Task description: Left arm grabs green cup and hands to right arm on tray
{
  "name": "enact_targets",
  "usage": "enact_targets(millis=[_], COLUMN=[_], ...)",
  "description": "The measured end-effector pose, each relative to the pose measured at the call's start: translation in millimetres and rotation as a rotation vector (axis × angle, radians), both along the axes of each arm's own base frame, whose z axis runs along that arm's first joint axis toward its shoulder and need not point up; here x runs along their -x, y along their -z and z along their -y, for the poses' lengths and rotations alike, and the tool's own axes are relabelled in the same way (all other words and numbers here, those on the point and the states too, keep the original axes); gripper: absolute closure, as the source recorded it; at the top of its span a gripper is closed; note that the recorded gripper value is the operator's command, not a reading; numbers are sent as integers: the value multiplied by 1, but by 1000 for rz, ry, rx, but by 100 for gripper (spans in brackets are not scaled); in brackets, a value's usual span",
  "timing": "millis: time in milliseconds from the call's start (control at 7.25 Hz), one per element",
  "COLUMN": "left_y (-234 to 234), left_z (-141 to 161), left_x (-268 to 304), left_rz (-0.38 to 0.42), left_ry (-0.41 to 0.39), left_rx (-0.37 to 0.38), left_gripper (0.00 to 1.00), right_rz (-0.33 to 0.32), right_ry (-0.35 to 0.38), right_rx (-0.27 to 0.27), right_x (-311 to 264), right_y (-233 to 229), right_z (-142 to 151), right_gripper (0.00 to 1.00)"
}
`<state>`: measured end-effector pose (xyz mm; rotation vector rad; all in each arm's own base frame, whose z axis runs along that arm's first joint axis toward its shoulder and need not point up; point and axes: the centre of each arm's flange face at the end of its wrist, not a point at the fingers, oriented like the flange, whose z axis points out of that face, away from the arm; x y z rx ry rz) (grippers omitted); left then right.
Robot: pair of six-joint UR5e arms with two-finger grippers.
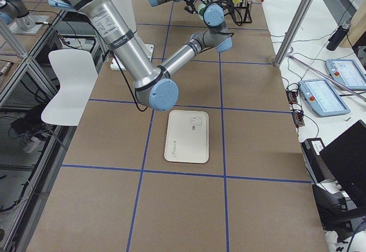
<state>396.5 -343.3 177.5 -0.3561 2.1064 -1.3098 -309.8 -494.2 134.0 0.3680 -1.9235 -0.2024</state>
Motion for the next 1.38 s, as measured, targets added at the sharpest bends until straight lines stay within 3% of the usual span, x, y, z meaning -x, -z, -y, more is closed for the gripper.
enact_targets(millis=[1379], left_y=[0], left_z=[-8], left_x=[-7], left_rz=[0], left_ry=[-19], left_rx=[0], left_gripper=[80], right_rz=[1], right_ry=[12], right_rx=[54], right_x=[49], right_y=[16], right_z=[0], right_gripper=[26])
